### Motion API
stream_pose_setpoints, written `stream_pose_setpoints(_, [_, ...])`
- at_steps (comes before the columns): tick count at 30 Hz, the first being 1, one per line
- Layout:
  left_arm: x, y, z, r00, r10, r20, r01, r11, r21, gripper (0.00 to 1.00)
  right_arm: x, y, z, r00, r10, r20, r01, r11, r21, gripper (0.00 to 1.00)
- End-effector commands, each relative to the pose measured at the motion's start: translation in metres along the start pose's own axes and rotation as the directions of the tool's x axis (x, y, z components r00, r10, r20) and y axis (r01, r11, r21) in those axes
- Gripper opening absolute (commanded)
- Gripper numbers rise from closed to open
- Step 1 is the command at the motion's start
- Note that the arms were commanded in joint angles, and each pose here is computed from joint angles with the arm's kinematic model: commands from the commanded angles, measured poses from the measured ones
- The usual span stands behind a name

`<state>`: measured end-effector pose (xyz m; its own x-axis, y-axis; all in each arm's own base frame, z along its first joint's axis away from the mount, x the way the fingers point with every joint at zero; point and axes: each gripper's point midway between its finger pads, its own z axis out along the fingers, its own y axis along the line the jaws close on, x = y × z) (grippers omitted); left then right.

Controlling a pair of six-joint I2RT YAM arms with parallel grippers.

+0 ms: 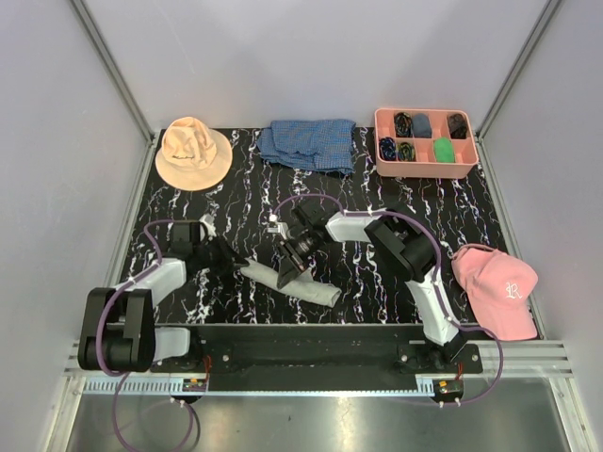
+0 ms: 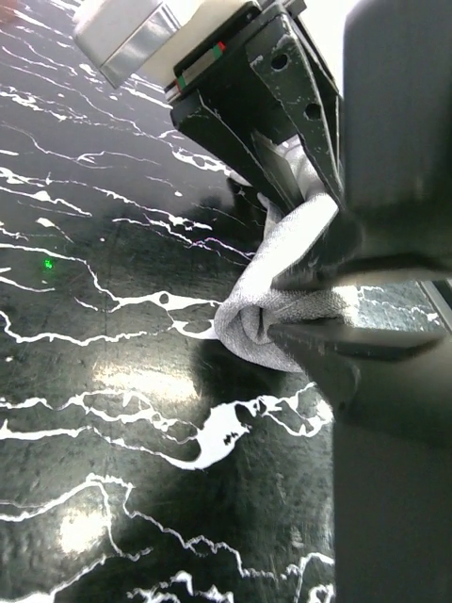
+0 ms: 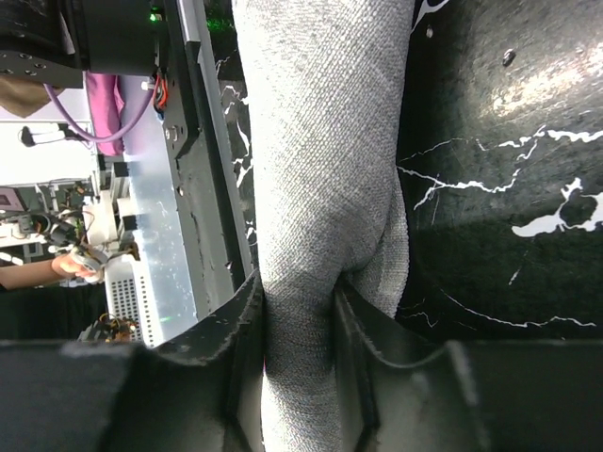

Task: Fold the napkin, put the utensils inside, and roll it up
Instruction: Roll the napkin with the utensil

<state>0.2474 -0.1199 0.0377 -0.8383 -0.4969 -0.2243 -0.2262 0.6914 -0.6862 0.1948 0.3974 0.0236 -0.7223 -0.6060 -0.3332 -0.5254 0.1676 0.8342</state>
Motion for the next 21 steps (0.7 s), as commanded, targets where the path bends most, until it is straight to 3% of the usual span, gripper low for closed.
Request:
stream_pose_setpoints(1, [-0.002, -0.007, 0.003, 1.000, 0.008, -0.008, -0.008, 0.999, 0.047, 0.06, -0.005, -0.008, -0.004, 0.999, 0.035, 0.005, -0.035, 0.999, 0.039, 0.40])
stream_pose_setpoints(3, [-0.002, -0.005, 0.005, 1.000, -0.003, -0.019, 0.004, 0.999, 0.036, 0.00, -0.010, -0.011, -0.010, 0.999, 0.038, 0.020, -0.040, 0.994, 0.097, 0.52])
stream_pose_setpoints(5, [-0.002, -0.002, 0.007, 0.999, -0.012, -0.031, 0.013, 1.000, 0.023, 0.00, -0.023, -0.003, -0.021, 0.999, 0.006, 0.049, -0.013, 0.990, 0.142, 0.57])
stream_pose_setpoints(11, [-0.001, 0.002, 0.012, 0.998, -0.031, -0.058, 0.031, 1.000, 0.004, 0.00, -0.057, 0.022, -0.066, 0.978, -0.135, 0.159, 0.065, 0.923, 0.380, 0.65])
stream_pose_setpoints(13, [-0.001, 0.001, 0.012, 0.998, -0.030, -0.062, 0.030, 1.000, 0.003, 0.00, -0.062, 0.028, -0.080, 0.962, -0.211, 0.175, 0.103, 0.869, 0.484, 0.66])
stream_pose_setpoints(17, [-0.003, 0.002, 0.013, 0.997, -0.034, -0.065, 0.033, 0.999, -0.007, 0.00, -0.050, 0.034, -0.073, 0.919, -0.392, 0.040, 0.260, 0.681, 0.685, 0.67])
stream_pose_setpoints(21, [-0.004, 0.002, 0.013, 0.997, -0.032, -0.066, 0.032, 0.999, -0.009, 0.00, -0.033, 0.036, -0.051, 0.890, -0.453, -0.055, 0.346, 0.591, 0.729, 0.67])
